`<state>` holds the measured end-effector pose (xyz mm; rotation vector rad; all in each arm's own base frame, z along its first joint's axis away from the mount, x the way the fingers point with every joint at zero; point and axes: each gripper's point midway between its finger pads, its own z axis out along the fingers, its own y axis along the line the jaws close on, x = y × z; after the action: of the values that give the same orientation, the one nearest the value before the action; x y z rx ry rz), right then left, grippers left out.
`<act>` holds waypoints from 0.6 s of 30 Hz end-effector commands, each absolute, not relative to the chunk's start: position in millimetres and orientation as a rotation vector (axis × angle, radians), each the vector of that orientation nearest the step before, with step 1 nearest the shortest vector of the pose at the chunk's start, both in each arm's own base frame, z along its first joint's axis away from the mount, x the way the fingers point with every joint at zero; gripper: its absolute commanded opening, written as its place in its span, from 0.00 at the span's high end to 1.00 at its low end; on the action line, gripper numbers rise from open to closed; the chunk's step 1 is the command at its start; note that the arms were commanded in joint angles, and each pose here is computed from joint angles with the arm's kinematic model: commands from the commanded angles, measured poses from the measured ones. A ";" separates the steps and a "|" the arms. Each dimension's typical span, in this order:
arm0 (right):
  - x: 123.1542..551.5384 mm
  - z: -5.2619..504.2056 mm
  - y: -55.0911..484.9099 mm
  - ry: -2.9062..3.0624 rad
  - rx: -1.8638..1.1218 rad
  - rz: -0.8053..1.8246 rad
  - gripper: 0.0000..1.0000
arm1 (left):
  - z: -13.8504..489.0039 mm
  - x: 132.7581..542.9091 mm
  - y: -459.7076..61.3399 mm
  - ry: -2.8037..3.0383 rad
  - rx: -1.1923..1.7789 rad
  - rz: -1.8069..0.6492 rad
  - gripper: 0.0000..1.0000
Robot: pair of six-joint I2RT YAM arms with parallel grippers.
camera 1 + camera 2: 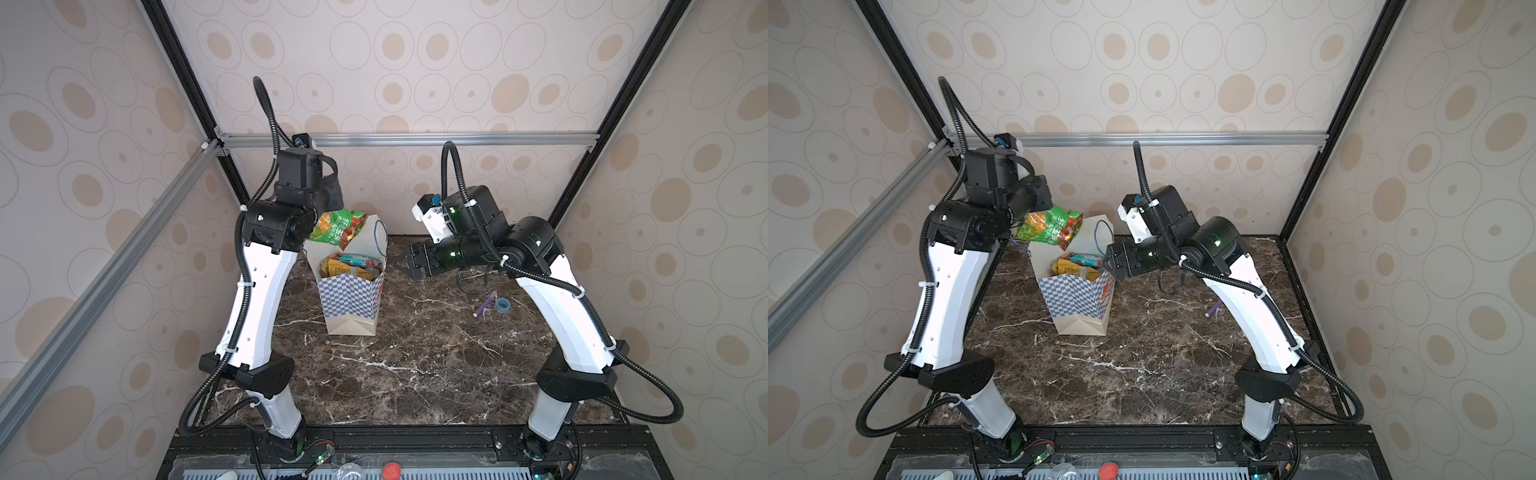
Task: Take the snacks out of the paper bag
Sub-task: Pick up the snack from the paper bag, then place the snack at the center of the table.
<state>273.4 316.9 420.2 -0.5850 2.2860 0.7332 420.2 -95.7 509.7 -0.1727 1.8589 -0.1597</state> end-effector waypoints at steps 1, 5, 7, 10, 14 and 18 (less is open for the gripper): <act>263.4 438.0 299.8 2.235 -0.577 0.700 0.13 | 580.3 396.5 -102.3 1.634 -0.201 -0.366 1.00; 260.6 441.0 284.6 2.215 -0.552 0.654 0.13 | 620.0 381.3 -121.3 1.493 -0.143 -0.541 1.00; 258.2 442.7 275.0 2.201 -0.535 0.631 0.12 | 631.3 376.2 -129.1 1.452 -0.132 -0.591 1.00; 253.4 439.3 256.0 2.199 -0.502 0.571 0.13 | 637.0 373.8 -145.0 1.429 -0.113 -0.643 1.00; 244.5 436.7 226.8 2.179 -0.455 0.495 0.12 | 633.5 374.9 -178.2 1.433 -0.068 -0.703 1.00; 231.4 433.3 198.6 2.160 -0.417 0.442 0.12 | 624.4 380.9 -217.4 1.441 -0.024 -0.746 1.00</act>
<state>234.3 217.7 428.9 -0.4536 2.2002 0.5079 375.2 -193.0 624.5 -0.0376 1.4640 -0.6928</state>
